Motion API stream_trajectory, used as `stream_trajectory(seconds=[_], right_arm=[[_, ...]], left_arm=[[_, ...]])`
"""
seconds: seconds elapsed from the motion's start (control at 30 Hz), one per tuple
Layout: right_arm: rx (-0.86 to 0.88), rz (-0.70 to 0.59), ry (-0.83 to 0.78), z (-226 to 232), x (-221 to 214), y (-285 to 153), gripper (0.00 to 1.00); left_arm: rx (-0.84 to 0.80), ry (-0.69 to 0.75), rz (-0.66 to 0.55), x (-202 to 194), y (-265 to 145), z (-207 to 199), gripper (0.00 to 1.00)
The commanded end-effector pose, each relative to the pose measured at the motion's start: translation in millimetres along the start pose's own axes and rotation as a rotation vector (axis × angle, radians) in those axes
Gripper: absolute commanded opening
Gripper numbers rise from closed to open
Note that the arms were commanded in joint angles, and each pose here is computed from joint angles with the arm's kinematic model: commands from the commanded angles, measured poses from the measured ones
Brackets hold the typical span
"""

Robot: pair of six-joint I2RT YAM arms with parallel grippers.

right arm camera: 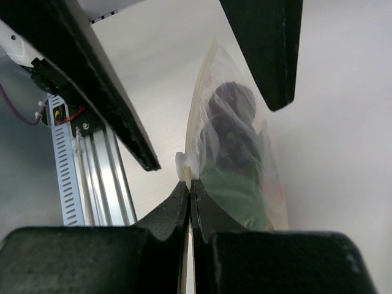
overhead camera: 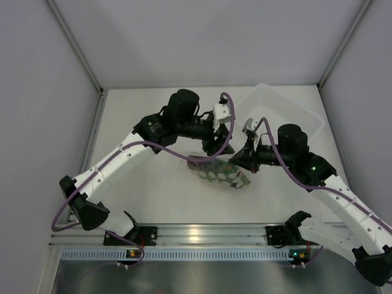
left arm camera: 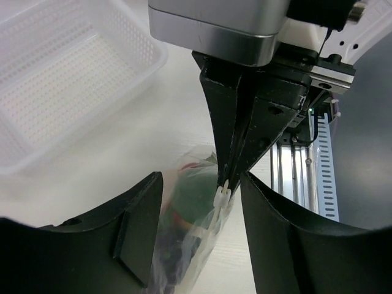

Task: Open the zip-top bag and remove the fake food

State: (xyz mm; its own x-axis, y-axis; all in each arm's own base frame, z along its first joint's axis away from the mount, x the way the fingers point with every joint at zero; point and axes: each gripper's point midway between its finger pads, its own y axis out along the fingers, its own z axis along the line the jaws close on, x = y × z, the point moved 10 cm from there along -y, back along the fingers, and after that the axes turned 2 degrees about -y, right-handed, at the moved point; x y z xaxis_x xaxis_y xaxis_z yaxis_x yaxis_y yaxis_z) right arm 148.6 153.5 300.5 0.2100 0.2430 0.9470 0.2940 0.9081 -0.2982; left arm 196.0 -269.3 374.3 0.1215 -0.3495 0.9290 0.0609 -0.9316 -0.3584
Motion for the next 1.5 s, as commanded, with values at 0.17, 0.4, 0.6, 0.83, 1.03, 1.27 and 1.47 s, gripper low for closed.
stream_trajectory(seconds=[0.17, 0.4, 0.6, 0.83, 1.03, 1.27, 1.47], right_arm=[[0.033, -0.148, -0.113, 17, 24, -18, 0.0], [0.013, -0.158, -0.109, 17, 25, -21, 0.0], [-0.022, -0.154, -0.111, 16, 23, -23, 0.0], [-0.022, -0.165, -0.112, 16, 24, -22, 0.0], [-0.022, -0.152, -0.104, 14, 22, -19, 0.0], [-0.016, -0.154, -0.102, 13, 21, -17, 0.0], [-0.017, -0.154, -0.1, 12, 21, -16, 0.0]], left_arm=[[-0.259, 0.125, -0.089, 11, 17, -3, 0.52], [-0.296, 0.13, -0.074, -1, 20, -4, 0.36], [-0.336, 0.119, -0.082, -7, 14, -4, 0.41], [-0.338, 0.1, -0.076, -16, 11, 3, 0.4], [-0.348, 0.102, -0.088, -13, 9, 4, 0.27], [-0.362, 0.113, -0.1, -9, 8, 4, 0.33], [-0.371, 0.116, -0.104, -8, 8, 3, 0.18]])
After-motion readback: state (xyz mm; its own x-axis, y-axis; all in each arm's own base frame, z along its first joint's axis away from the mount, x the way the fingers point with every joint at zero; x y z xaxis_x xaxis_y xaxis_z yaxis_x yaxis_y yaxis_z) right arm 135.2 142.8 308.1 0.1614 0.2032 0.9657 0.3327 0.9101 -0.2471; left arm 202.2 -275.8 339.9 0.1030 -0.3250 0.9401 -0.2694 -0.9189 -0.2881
